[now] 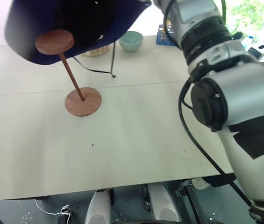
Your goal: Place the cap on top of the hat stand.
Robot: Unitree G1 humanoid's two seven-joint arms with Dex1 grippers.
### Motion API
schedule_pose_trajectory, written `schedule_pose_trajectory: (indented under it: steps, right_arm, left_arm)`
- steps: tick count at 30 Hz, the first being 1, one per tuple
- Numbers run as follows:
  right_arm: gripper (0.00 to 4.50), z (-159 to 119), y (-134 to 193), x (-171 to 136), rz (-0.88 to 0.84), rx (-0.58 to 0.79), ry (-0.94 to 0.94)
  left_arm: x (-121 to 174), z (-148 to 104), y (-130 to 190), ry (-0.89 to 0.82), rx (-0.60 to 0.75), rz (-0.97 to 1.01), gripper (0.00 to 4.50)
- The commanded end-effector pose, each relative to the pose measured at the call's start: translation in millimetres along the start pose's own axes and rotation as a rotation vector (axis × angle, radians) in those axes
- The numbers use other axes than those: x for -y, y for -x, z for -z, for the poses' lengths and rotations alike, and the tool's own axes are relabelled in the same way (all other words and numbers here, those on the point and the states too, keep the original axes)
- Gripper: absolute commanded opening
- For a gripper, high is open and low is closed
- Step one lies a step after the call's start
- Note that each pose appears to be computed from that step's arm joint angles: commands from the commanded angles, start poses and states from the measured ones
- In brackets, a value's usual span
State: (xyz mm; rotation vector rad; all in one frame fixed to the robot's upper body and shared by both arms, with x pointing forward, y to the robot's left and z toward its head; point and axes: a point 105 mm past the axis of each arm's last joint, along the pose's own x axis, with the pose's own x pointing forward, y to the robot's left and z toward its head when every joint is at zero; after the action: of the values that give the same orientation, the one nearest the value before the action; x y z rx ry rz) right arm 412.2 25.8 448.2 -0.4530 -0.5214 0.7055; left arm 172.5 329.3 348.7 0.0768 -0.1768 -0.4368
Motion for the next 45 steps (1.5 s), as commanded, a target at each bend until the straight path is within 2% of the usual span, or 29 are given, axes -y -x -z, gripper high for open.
schedule_pose_trajectory:
  steps: [1, 7, 12, 16, 20, 23, 27, 32, 38, 45]
  right_arm:
    - [0.03, -64.1, -0.4, -2.7, -0.009, 0.205, 0.041]
    - [0.03, -81.0, 1.6, -22.1, -0.060, 0.323, 0.111]
    - [0.03, -79.4, 16.6, -38.4, -0.089, 0.434, 0.216]
    - [0.03, -51.6, 29.7, -57.9, -0.122, 0.436, 0.208]
    - [0.03, -18.3, 38.2, -74.4, -0.118, 0.384, 0.164]
    - [0.03, -9.6, 45.9, -76.1, -0.076, 0.388, 0.153]
    - [0.03, 0.4, 74.0, -86.9, -0.015, 0.513, 0.233]
    - [0.03, 30.3, 98.9, -92.3, 0.050, 0.531, 0.242]
    - [0.03, 55.6, 104.7, -106.3, 0.107, 0.484, 0.223]
    - [0.03, 91.9, 124.4, -128.7, 0.090, 0.424, 0.332]
  left_arm:
    - [-1.8, -14.0, 11.9, -0.054, 0.029, -0.048, 4.50]
    - [-0.9, -18.2, 14.5, -0.057, 0.031, -0.051, 4.50]
    - [-0.4, -36.5, 16.1, -0.053, 0.076, -0.036, 4.50]
    - [-2.1, -44.7, 15.9, -0.053, 0.081, -0.033, 4.50]
    - [-3.5, -42.9, 9.2, -0.058, 0.066, -0.026, 4.50]
    - [-3.3, -43.3, 6.5, -0.058, 0.067, -0.018, 4.50]
    - [-4.9, -41.3, 0.8, -0.055, 0.059, -0.008, 4.50]
    - [-7.0, -40.9, -3.7, -0.054, 0.056, -0.002, 4.50]
    - [-7.4, -41.7, -12.4, -0.052, 0.049, 0.023, 4.50]
    - [-6.6, -39.1, -21.8, -0.045, 0.019, 0.059, 4.50]
